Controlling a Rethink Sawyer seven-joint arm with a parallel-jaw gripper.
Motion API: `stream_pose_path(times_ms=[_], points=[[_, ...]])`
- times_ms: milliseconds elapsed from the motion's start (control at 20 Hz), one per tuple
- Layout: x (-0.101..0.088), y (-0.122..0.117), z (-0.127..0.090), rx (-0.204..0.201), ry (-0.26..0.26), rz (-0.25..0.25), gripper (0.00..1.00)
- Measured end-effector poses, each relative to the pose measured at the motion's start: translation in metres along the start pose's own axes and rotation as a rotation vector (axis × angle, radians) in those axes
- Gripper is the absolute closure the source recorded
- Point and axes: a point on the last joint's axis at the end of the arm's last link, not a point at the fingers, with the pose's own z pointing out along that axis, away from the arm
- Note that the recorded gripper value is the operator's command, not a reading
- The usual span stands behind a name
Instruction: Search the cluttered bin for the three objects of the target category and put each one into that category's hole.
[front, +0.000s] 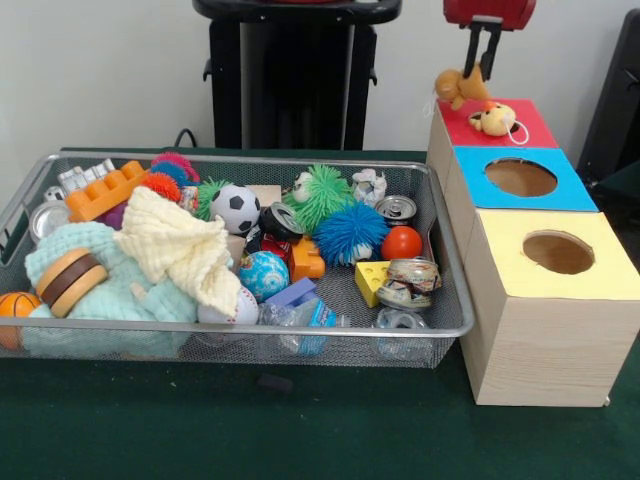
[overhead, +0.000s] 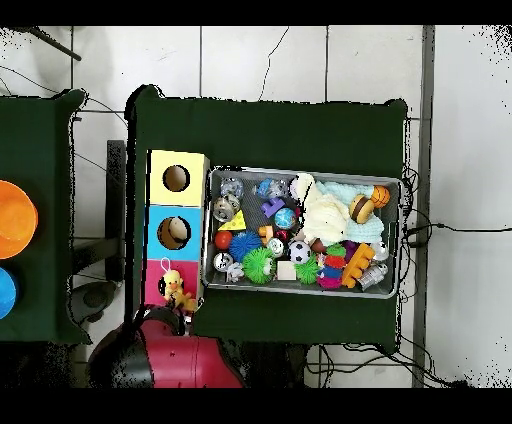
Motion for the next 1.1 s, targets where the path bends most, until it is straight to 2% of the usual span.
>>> stream_pose_path(times_ms=[400, 800, 1100], points=[[0.004, 0.021, -0.006, -0.024, -0.008, 0.012, 1.0], [0.008, 0.025, -0.008, -0.038, -0.006, 0.041, 1.0], [0.003, 0.028, -0.02, -0.055, -0.03, 0.06, 1.0]])
